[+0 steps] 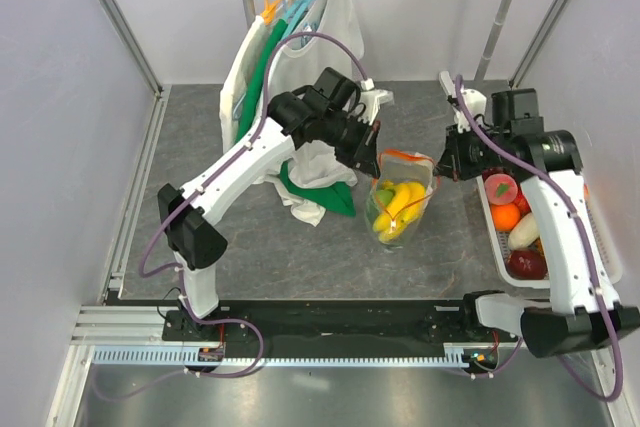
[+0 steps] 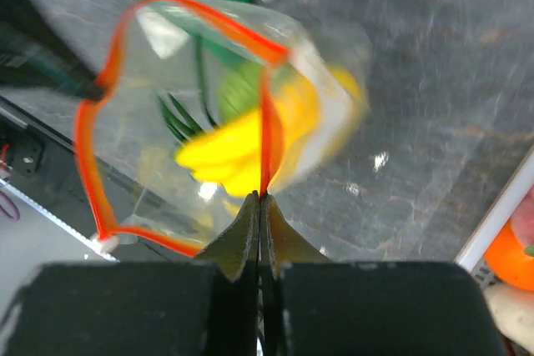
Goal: Place the food in the zip-top bag and seal the zipper
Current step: Adjust the zipper food storage bag at the center of the board.
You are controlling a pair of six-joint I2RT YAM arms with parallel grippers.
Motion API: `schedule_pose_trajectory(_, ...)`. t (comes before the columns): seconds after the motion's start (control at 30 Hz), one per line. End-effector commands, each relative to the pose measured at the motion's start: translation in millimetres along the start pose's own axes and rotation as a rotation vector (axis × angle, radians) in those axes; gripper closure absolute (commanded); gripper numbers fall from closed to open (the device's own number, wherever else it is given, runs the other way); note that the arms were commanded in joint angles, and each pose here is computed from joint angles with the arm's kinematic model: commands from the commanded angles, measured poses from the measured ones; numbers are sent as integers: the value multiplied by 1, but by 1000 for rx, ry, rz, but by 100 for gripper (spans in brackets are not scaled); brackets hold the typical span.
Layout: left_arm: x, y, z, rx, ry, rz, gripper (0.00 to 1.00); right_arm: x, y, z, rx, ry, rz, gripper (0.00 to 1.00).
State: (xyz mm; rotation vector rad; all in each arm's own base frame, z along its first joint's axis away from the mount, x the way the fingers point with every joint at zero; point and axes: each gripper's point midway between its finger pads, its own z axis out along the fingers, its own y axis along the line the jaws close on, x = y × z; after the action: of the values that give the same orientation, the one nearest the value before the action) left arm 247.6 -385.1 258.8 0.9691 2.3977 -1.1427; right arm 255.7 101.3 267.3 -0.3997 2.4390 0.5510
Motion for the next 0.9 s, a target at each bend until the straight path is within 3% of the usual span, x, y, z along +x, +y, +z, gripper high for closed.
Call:
schedule_pose_trajectory(0.0,-42,-14,-44,-81,-175,124,98,-13,34,-41,-98,-126,-87,100)
schedule_pose_trajectory(0.2,-27,18,-26,-187,-107,81,98,17,-6,3,-17,61,-123,100)
schedule_pose_trajectory(0.37,-19,23,-22,-195,-81,51,98,8,-16,11,-3,68,-170,100)
schedule_pose_trajectory(0.47,-18,29,-22,-218,-82,52,98,-9,-13,-4,4,30,-238,70)
schedule_pose_trajectory(0.5,-17,32,-21,-227,-78,52,98,-13,-12,-9,4,20,-270,42)
schedule_pose_trajectory(0.6,-18,39,-21,-238,-80,41,98,-25,-30,-29,116,-4,-302,13)
schedule_pose_trajectory(0.87,-19,37,-27,-226,-90,45,98,10,-144,-62,259,13,-15,9)
